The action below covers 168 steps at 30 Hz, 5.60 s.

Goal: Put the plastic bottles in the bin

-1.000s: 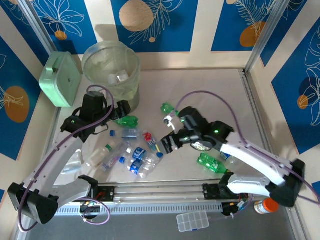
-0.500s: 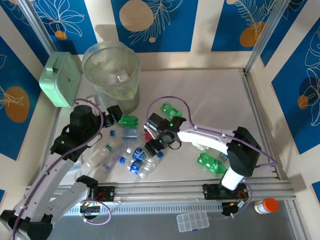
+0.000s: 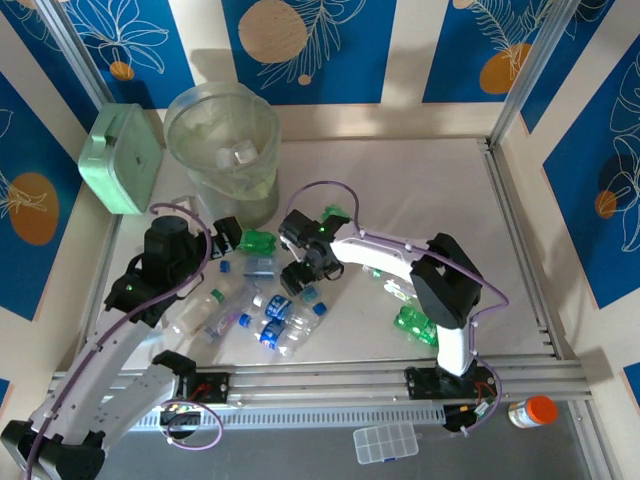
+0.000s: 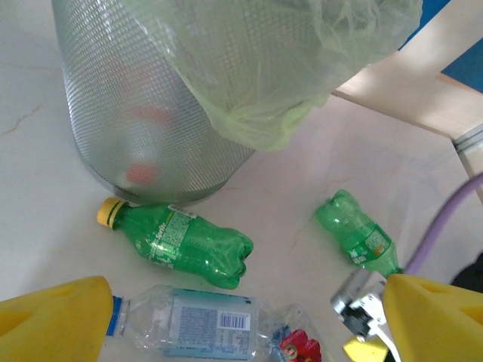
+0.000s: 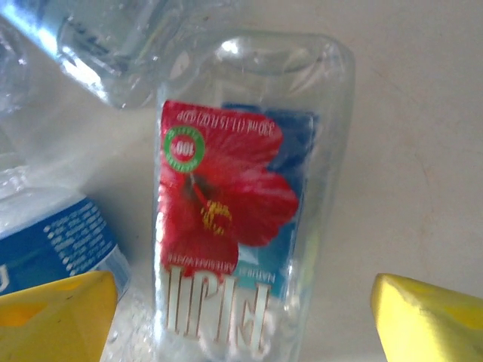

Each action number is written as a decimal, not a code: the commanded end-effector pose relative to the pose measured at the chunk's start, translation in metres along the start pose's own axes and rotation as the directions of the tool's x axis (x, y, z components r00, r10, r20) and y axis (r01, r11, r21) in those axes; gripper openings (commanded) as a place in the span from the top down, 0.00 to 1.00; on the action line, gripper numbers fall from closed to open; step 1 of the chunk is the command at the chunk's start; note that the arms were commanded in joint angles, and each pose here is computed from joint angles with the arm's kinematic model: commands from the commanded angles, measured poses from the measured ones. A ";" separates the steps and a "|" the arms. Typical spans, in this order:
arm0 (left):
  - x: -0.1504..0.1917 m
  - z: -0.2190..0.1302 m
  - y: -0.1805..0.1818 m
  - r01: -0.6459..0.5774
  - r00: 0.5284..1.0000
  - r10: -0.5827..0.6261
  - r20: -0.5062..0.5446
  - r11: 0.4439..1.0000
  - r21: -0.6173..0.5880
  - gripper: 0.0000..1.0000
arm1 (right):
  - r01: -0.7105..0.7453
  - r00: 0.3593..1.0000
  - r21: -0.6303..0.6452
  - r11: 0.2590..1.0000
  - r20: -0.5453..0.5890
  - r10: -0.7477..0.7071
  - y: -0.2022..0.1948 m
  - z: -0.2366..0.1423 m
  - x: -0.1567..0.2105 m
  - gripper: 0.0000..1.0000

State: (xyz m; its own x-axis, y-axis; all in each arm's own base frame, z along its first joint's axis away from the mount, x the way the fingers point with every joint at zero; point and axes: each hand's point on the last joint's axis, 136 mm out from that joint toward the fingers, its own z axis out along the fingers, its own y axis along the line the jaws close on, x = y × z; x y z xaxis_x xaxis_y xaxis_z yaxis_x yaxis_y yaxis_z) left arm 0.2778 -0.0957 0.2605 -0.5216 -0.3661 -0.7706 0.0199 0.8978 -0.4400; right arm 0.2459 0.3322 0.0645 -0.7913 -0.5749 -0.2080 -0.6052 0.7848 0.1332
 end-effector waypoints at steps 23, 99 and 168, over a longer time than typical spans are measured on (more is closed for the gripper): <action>-0.010 -0.008 -0.037 0.008 0.999 -0.002 -0.033 0.986 0.166 0.08 | -0.023 0.996 0.010 1.000 0.085 0.022 -0.023 -0.051 0.002 0.41; 0.089 -0.084 -0.277 0.046 0.874 0.481 -0.064 0.049 0.998 0.28 | 0.204 0.842 -0.768 0.607 0.454 0.291 0.019 -0.252 0.052 0.43; -0.199 0.168 -0.004 -0.075 0.997 0.064 -0.042 0.921 -0.382 1.00 | 0.197 0.764 -0.591 0.782 0.592 0.255 0.016 -0.269 0.050 0.00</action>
State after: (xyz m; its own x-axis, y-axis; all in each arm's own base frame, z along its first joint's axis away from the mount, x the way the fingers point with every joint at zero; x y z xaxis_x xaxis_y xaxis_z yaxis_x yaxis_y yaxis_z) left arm 0.5398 -0.0825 0.3610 -0.4731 -0.2757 -0.8367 -0.1835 0.9598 -0.2125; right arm 0.1742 0.2497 0.3232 -0.7025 -0.0818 -0.7070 -0.6819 0.3616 0.6358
